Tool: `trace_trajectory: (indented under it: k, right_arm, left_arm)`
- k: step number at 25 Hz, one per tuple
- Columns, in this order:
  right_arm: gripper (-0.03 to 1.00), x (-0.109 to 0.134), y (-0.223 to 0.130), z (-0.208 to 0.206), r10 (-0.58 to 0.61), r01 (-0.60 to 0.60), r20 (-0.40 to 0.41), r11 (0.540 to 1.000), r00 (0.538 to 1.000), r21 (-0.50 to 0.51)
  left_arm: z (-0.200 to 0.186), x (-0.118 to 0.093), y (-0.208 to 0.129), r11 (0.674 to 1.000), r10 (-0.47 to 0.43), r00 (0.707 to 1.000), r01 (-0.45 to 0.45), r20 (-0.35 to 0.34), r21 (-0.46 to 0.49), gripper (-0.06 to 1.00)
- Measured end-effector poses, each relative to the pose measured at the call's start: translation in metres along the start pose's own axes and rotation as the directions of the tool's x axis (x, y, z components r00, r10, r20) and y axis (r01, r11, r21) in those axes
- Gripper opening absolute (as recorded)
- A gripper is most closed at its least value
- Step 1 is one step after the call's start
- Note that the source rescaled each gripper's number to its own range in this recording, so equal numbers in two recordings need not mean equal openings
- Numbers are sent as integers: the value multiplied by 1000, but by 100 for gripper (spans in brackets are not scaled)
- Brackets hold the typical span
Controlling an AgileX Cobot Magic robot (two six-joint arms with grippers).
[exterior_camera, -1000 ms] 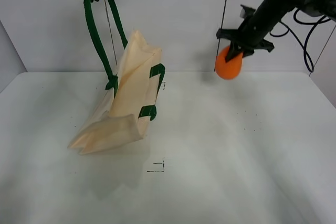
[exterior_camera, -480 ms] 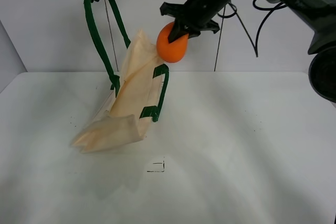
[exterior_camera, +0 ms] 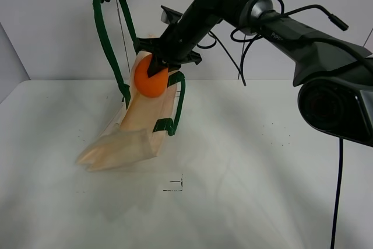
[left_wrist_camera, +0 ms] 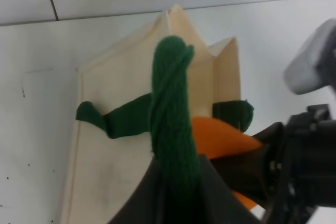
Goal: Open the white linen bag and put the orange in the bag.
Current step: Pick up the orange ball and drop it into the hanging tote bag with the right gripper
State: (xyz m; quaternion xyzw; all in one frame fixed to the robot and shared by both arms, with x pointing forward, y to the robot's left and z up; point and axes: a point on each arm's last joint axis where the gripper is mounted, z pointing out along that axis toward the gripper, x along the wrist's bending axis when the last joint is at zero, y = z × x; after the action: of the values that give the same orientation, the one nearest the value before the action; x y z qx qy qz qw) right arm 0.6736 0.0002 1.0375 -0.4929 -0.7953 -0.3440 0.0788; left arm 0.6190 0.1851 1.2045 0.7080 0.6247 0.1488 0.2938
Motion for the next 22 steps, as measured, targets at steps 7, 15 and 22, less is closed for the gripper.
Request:
trace_trajectory:
  k: [7,15,22]
  right_arm:
    - [1,-15,-9,28,37,-38,6,998,999,53]
    - [1,-13,-5,40,108,-109,-92,994,990,0]
    - [1,-13,-3,40,107,-110,-89,994,990,-21]
  left_arm:
    - [0,0,0,1000,0,1000,0,0,0,0]
    - [0,0,0,1000,0,1000,0,-1,0,0]
    - [0,0,0,1000,1,1000,-1,-2,0,0]
